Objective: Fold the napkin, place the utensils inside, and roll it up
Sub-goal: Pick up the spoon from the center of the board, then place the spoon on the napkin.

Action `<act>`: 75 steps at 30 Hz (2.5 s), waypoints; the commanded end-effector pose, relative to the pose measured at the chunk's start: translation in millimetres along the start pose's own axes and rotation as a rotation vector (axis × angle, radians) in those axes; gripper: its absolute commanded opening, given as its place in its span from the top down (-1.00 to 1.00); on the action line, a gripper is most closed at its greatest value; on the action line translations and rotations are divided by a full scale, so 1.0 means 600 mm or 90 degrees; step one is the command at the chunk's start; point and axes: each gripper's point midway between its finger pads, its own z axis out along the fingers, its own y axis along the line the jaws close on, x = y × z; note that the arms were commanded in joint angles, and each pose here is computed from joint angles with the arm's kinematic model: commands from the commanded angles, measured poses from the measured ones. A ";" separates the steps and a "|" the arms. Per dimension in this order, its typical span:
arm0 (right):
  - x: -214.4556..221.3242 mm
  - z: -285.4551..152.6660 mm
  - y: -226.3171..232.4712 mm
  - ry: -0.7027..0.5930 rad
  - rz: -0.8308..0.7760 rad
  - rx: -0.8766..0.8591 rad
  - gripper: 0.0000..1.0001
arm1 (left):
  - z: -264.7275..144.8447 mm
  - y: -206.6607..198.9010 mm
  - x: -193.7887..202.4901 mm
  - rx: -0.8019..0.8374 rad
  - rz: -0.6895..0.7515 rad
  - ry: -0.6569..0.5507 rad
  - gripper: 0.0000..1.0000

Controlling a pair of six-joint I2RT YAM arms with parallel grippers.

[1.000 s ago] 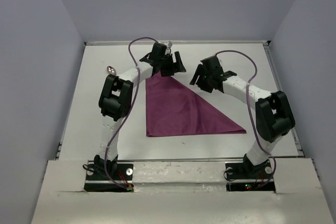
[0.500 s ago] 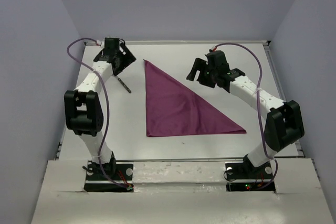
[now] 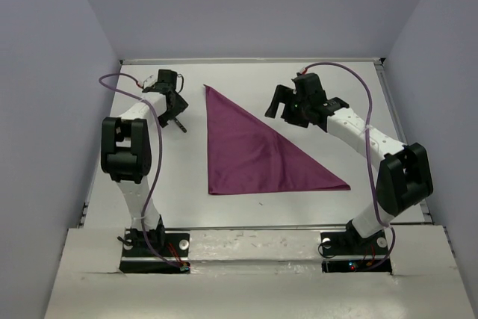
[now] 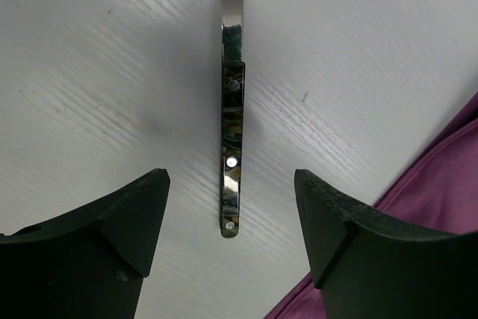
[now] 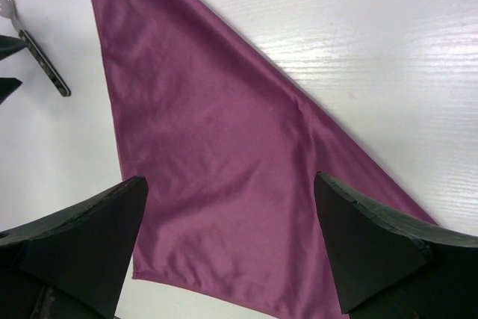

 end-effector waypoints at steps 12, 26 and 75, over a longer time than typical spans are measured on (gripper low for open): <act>-0.034 -0.031 -0.045 -0.048 -0.007 0.133 -1.00 | 0.063 0.016 -0.005 -0.062 -0.019 -0.039 -0.48; -0.057 -0.083 -0.064 -0.136 0.021 0.158 -1.00 | 0.067 0.030 0.007 -0.081 -0.001 -0.026 0.76; -0.065 -0.161 -0.126 -0.221 0.012 0.149 -1.00 | -0.247 -0.317 0.413 0.170 -0.090 0.037 1.00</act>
